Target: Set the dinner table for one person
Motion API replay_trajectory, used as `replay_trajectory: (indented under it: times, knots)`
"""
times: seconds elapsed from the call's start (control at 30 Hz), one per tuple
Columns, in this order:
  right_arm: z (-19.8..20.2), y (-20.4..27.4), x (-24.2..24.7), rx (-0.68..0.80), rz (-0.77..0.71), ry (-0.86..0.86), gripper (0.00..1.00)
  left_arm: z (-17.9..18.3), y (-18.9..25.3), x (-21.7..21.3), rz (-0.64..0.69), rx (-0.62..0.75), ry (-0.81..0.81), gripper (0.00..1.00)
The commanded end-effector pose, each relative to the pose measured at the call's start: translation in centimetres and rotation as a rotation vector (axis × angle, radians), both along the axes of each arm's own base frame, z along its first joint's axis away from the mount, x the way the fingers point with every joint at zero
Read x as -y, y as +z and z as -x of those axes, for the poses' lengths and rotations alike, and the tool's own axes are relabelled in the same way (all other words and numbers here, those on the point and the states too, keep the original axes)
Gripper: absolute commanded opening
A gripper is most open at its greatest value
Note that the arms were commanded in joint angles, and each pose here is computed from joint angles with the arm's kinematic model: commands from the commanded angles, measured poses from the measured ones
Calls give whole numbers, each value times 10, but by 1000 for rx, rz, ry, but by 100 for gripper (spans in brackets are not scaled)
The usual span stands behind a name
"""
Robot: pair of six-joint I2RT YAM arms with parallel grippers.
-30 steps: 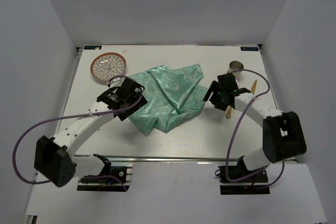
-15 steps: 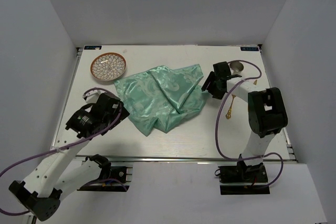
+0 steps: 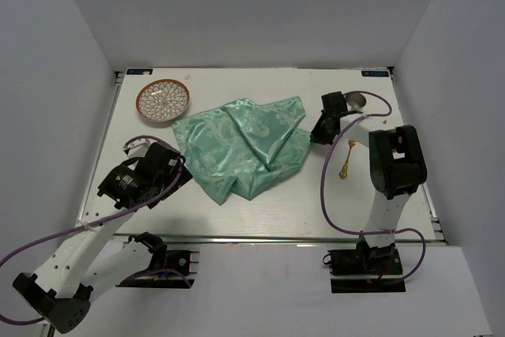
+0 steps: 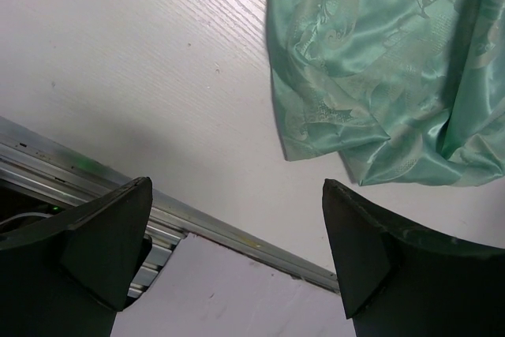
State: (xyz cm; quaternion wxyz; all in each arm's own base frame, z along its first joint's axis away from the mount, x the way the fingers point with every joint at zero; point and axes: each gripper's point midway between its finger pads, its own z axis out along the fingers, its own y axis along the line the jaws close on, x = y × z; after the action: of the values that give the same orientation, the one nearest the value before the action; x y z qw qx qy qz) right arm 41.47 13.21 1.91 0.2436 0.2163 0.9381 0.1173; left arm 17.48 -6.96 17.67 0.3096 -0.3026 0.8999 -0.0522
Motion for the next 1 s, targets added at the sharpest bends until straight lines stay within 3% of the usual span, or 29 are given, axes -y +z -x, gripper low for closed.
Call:
replay_trajectory:
  times: [0.0,0.07,0.2,0.3,0.5,0.67,0.77,0.97]
  knots:
    - [22,-29,7,-106,25,1,16,0,14,0,19,33,4,98]
    - [22,-24,5,-96,15,5,0,-4,15,4,30,45,-9,98]
    - [23,-5,2,-51,-12,4,0,-12,5,53,158,26,-228,98]
    - [28,17,2,3,-36,-9,0,-12,-14,86,296,-52,-262,98]
    - [37,49,5,98,-59,-24,0,-13,-34,105,538,-107,0,98]
    - [47,56,16,133,-31,-50,0,-35,-41,117,606,-123,146,98]
    - [56,56,21,142,-28,-68,0,-33,-68,141,655,-255,156,98]
    - [76,51,16,155,-85,-45,0,-30,-101,156,589,-372,246,98]
